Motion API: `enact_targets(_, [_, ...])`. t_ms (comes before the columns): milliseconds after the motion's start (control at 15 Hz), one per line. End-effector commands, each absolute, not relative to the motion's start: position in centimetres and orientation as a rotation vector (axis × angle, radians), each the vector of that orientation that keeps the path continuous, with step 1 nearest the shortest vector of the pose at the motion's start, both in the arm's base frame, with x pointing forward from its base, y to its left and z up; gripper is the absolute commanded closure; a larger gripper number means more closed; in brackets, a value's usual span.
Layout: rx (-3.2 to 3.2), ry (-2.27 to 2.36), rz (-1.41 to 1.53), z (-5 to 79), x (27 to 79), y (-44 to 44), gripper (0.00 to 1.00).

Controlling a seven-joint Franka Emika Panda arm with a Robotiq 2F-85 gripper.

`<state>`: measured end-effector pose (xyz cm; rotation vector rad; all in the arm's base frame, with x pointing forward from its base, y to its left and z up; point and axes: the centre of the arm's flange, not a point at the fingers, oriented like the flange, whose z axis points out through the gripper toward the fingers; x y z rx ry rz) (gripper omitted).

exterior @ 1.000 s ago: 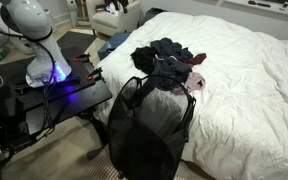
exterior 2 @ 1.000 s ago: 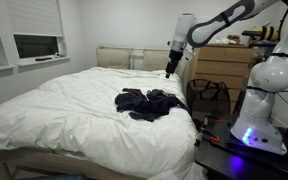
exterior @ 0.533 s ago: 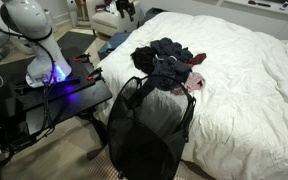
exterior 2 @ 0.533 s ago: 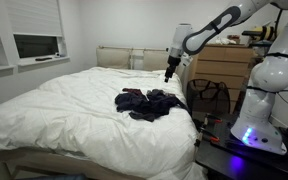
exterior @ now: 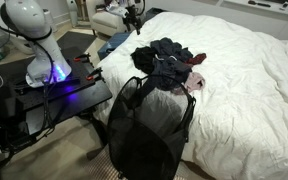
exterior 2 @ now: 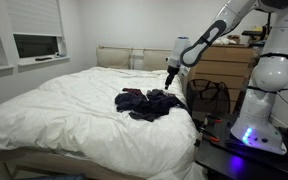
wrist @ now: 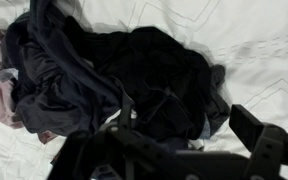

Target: Take the black cloth and put it in the black laundry basket

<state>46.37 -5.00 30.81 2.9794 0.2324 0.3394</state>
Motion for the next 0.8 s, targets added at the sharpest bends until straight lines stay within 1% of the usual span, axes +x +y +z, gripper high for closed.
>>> enact_targets(0, [2.949, 0.274, 0.355, 27.9, 49.2, -6.4, 0.0])
enact_targets(733, [2.973, 0.325, 0.325, 21.6, 56.5, -7.2, 0.0])
